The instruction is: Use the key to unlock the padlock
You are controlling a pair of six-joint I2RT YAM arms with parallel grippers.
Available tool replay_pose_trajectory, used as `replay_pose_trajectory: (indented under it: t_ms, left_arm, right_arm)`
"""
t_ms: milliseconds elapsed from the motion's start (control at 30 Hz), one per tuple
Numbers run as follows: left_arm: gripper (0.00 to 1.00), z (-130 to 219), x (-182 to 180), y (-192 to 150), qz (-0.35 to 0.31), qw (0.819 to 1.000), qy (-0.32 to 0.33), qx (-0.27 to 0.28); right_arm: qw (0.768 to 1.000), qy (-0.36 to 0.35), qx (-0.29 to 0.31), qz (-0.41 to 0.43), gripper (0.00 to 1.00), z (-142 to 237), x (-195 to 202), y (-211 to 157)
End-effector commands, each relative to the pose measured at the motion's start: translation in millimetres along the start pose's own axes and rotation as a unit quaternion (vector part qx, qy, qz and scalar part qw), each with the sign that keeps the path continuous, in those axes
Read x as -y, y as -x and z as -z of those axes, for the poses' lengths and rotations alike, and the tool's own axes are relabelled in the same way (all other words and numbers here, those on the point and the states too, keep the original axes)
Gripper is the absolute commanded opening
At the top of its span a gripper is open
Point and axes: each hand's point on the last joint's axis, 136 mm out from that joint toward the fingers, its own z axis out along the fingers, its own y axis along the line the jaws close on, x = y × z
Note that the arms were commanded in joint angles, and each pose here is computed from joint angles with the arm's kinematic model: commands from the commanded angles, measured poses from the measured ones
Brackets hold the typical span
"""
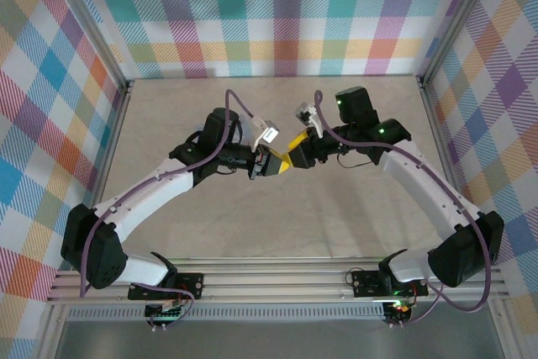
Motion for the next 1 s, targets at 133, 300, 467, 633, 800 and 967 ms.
replay_pose_trajectory:
  t_ms: [133, 300, 467, 633, 800, 967]
  left_arm:
    - [0.00, 11.2, -11.1, 18.7, 0.028, 0.995, 0.058, 0.083]
    - [0.00, 14.1, -11.6, 19.7, 0.051, 0.991, 0.058, 0.105]
    - [0.00, 14.9, -9.8, 16.2, 0.063, 0.991, 0.053, 0.106]
    - [0.00, 18.5, -6.5, 13.0, 0.068, 0.990, 0.049, 0.110]
    - [0.00, 19.8, -1.6, 10.8, 0.072, 0.990, 0.036, 0.117]
    - [0.00, 18.0, 4.6, 11.5, 0.077, 0.990, 0.013, 0.116]
  right_arm:
    - [0.978, -0.075, 0.105, -0.165, 0.63, 14.6, 22.5, 25.0]
    - [0.954, -0.038, 0.116, -0.276, 0.56, -2.9, 29.2, 5.2]
    - [0.947, -0.026, 0.112, -0.301, 0.55, -14.3, 29.0, -3.8]
    - [0.953, -0.010, 0.110, -0.281, 0.47, -21.2, 18.2, -2.3]
    - [0.956, 0.003, 0.113, -0.271, 0.32, -24.7, 15.5, -6.7]
    - [0.959, 0.020, 0.120, -0.256, 0.08, -27.7, 13.9, -8.8]
